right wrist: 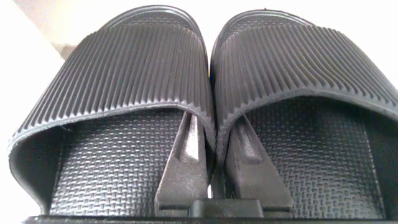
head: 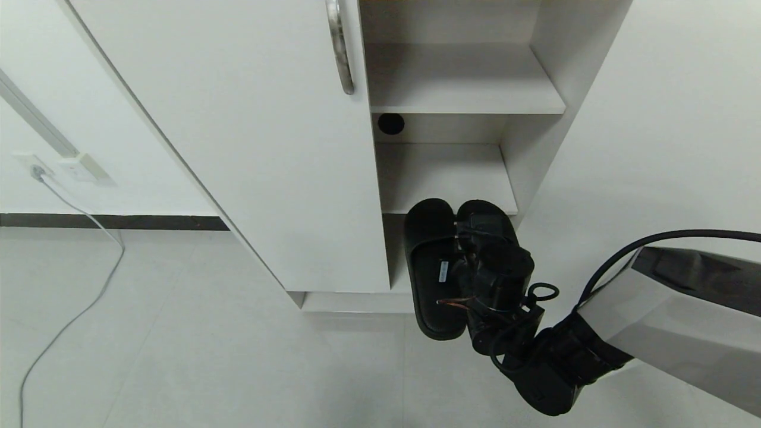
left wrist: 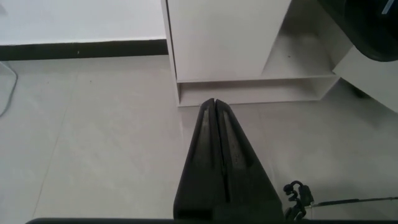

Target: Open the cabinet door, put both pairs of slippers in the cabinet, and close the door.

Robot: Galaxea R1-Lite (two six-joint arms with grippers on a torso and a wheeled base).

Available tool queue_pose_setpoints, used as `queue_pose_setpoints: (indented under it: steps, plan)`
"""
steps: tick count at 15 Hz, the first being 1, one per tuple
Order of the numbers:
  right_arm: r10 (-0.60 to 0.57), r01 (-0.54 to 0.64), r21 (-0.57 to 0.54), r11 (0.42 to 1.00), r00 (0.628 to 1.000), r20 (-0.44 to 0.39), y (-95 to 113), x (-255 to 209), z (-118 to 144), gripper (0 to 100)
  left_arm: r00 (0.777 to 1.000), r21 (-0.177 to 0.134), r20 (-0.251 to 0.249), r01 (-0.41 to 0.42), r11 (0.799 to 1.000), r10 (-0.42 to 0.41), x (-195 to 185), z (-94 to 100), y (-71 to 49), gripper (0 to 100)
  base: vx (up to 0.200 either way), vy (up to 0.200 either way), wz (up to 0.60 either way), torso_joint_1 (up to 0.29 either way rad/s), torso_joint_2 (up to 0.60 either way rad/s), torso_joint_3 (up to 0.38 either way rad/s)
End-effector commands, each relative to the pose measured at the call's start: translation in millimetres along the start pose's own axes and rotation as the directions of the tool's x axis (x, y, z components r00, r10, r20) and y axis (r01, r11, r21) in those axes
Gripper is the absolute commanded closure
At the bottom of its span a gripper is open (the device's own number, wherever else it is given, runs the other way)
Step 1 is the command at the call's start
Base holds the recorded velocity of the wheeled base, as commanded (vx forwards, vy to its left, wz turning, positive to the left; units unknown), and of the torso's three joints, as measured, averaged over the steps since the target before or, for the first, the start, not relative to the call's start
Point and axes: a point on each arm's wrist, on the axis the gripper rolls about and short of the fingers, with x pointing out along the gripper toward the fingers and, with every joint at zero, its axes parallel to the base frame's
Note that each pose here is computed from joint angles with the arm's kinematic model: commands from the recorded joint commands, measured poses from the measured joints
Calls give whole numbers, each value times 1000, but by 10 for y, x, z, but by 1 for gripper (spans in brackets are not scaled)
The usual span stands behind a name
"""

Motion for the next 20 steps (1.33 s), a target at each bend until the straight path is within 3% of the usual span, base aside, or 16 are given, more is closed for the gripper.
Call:
queue_pose_setpoints:
  steps: [1,8,16,20]
  plan:
    - [0,0,-3,1000,1000,3,0,-6,19,100,1000,0,-1,0,1000,0,1,0,0,100,200,0,0,12,12,2]
    - [-2,2,-13,1000,1000,-2,18,-21,8,100,1000,0,-1,0,1000,0,1,0,0,100,200,0,0,2,1,1]
    - [-32,32,-2,999,999,11,25,242,-75,100,1000,0,-1,0,1000,0,1,0,0,100,0,0,0,0,0,0]
    - [-84,84,7,996,996,13,-92,516,-34,100,1000,0,-1,0,1000,0,1,0,0,100,0,0,0,0,0,0]
